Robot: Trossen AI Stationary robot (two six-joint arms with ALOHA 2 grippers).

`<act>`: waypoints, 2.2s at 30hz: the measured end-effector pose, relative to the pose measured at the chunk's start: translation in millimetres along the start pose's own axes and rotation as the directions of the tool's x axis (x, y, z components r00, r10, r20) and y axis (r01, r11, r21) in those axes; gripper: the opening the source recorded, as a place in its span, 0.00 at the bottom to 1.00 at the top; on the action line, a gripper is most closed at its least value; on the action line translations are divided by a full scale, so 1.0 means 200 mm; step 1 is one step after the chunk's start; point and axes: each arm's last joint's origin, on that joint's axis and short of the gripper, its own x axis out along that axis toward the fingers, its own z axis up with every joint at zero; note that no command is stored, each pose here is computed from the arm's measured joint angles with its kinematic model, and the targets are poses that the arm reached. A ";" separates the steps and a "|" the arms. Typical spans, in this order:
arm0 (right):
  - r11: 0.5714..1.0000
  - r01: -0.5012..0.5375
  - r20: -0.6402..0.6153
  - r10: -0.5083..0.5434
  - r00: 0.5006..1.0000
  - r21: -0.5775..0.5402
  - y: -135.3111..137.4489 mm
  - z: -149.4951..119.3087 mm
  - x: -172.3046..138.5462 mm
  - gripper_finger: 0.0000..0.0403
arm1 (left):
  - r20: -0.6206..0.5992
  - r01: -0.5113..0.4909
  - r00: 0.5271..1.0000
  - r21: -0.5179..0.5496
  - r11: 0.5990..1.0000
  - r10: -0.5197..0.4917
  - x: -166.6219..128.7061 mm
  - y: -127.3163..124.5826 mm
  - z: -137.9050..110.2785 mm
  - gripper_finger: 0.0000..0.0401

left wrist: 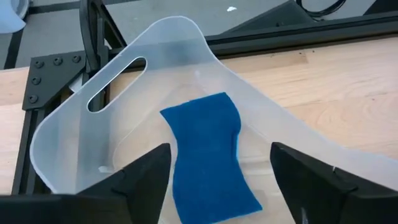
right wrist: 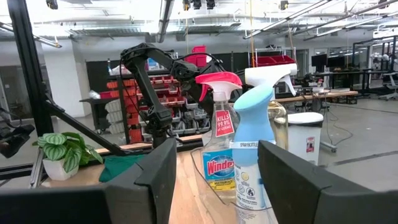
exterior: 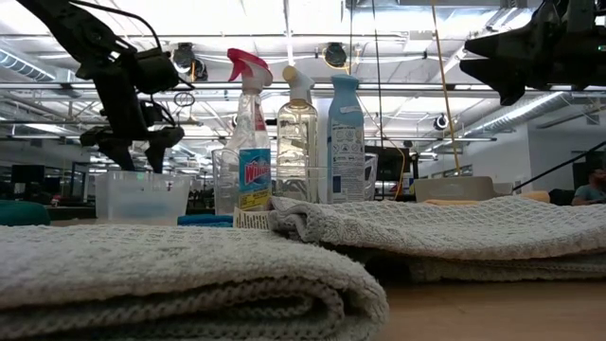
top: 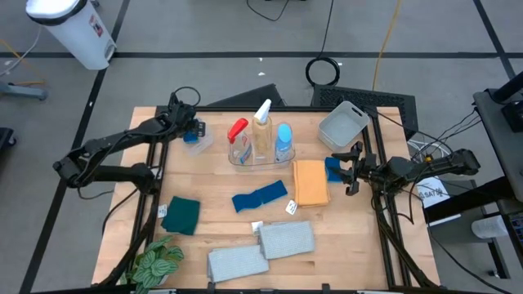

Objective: Pick & Place Kitchen Items
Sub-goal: Put the blue sponge into the white bin

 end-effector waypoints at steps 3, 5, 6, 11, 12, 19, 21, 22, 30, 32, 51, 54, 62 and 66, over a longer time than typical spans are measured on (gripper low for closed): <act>1.000 0.007 -0.001 -0.007 1.000 0.001 0.00 0.00 0.00 0.48 | -0.016 0.056 0.998 -0.003 0.998 -0.056 -0.01 0.00 0.00 0.71; 0.998 0.052 -0.004 -0.052 0.999 0.031 -0.01 0.00 0.00 0.49 | -0.017 0.135 0.991 0.008 0.991 -0.135 -0.04 -0.01 0.01 0.71; 0.995 0.084 -0.012 -0.083 0.996 0.054 -0.01 -0.01 0.00 0.49 | -0.017 0.177 0.984 0.021 0.984 -0.177 -0.05 -0.02 0.01 0.71; 0.988 0.131 -0.167 -0.117 0.979 0.075 -0.01 -0.04 0.01 0.49 | 0.034 0.309 0.950 0.068 0.949 -0.311 -0.18 -0.05 0.00 0.68; 0.988 0.134 -0.184 -0.117 0.976 0.083 0.00 -0.02 0.02 0.49 | 0.055 0.329 0.941 0.078 0.941 -0.333 -0.21 -0.05 0.00 0.68; 0.975 0.206 -0.407 -0.156 0.900 0.082 0.04 0.01 0.11 0.49 | 0.192 0.497 0.831 0.164 0.852 -0.522 -0.40 -0.10 -0.01 0.68; 0.962 0.265 -0.478 -0.201 0.855 0.070 0.05 0.02 0.15 0.49 | 0.211 0.540 0.793 0.188 0.820 -0.571 -0.44 -0.12 -0.02 0.68; 0.953 0.299 -0.515 -0.233 0.825 0.047 0.05 0.02 0.16 0.49 | 0.217 0.559 0.776 0.200 0.805 -0.593 -0.46 -0.14 -0.02 0.68; 0.820 0.554 -0.781 -0.439 0.445 -0.145 0.06 0.03 0.24 0.49 | 0.174 0.626 0.713 0.276 0.729 -0.679 -0.51 -0.22 -0.08 0.68; 0.768 0.613 -0.820 -0.464 0.335 -0.184 0.04 -0.01 0.24 0.49 | 0.164 0.623 0.717 0.287 0.728 -0.678 -0.51 -0.24 -0.09 0.68; 0.688 0.679 -0.922 -0.385 0.042 -0.257 -0.17 -0.31 0.29 0.49 | 0.087 0.605 0.729 0.383 0.699 -0.679 -0.44 -0.47 -0.22 0.68; 0.686 0.687 -0.934 -0.357 0.029 -0.241 -0.18 -0.35 0.28 0.49 | 0.070 0.601 0.735 0.391 0.697 -0.674 -0.42 -0.49 -0.24 0.68; 0.704 0.663 -0.940 -0.342 -0.001 -0.257 -0.18 -0.39 0.24 0.46 | 0.063 0.608 0.729 0.399 0.686 -0.682 -0.43 -0.50 -0.26 0.68; 0.707 0.657 -0.940 -0.340 -0.007 -0.261 -0.18 -0.39 0.24 0.38 | 0.061 0.613 0.723 0.402 0.681 -0.688 -0.43 -0.50 -0.26 0.68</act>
